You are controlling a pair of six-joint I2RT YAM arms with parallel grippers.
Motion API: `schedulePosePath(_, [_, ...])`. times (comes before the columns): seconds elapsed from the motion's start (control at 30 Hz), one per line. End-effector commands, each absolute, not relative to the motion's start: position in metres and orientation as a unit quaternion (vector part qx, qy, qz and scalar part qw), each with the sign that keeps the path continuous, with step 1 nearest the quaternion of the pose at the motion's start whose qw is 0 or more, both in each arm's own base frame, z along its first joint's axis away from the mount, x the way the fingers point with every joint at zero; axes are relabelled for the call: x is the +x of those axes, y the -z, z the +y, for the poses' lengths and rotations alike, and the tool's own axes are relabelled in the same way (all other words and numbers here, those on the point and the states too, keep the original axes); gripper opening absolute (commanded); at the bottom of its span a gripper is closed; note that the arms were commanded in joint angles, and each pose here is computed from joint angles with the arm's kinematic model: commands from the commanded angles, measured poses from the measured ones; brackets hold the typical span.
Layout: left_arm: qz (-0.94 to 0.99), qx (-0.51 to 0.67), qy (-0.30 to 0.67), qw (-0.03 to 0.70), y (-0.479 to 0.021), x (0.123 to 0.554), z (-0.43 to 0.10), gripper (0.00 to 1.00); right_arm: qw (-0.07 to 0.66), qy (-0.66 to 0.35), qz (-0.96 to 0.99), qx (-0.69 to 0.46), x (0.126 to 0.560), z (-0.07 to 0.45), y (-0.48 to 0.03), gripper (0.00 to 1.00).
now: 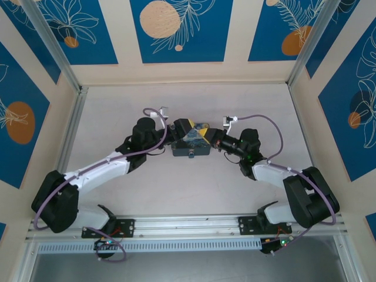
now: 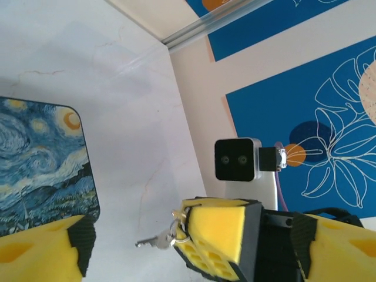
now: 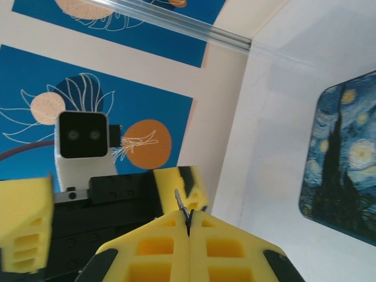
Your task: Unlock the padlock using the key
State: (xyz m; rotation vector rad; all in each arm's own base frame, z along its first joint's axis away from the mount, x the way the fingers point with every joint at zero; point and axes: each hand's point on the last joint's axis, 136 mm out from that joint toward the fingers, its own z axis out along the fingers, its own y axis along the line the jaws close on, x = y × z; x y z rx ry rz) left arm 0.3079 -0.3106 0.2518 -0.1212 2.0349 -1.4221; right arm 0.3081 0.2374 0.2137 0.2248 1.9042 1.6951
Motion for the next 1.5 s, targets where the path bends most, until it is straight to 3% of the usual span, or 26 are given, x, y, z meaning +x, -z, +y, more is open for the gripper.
schedulePosePath(0.0, [0.805, -0.026, 0.501, 0.318, -0.233, 0.295, -0.301, 0.92, 0.281, -0.604, 0.74, 0.09, 0.309, 0.228, -0.201, 0.0])
schedulePosePath(0.13, [0.847, 0.02, 0.439, 0.298, -0.198, 0.277, -0.295, 1.0, 0.272, -0.571, 0.768, 0.1, 0.313, 0.217, -0.189, 0.0])
schedulePosePath(0.27, [0.894, 0.072, 0.352, 0.266, -0.155, 0.257, -0.295, 1.0, 0.263, -0.555, 0.781, 0.113, 0.316, 0.205, -0.176, 0.0])
schedulePosePath(0.53, [0.895, 0.123, 0.342, 0.261, -0.101, 0.238, -0.319, 0.97, 0.238, -0.548, 0.793, 0.123, 0.317, 0.207, -0.156, 0.0])
schedulePosePath(1.07, [0.867, 0.177, 0.32, 0.338, -0.077, 0.265, -0.332, 0.94, 0.224, -0.539, 0.8, 0.137, 0.325, 0.218, -0.138, 0.0])
schedulePosePath(1.47, [0.858, 0.197, 0.319, 0.351, -0.054, 0.283, -0.35, 0.92, 0.226, -0.533, 0.802, 0.147, 0.339, 0.218, -0.135, 0.0])
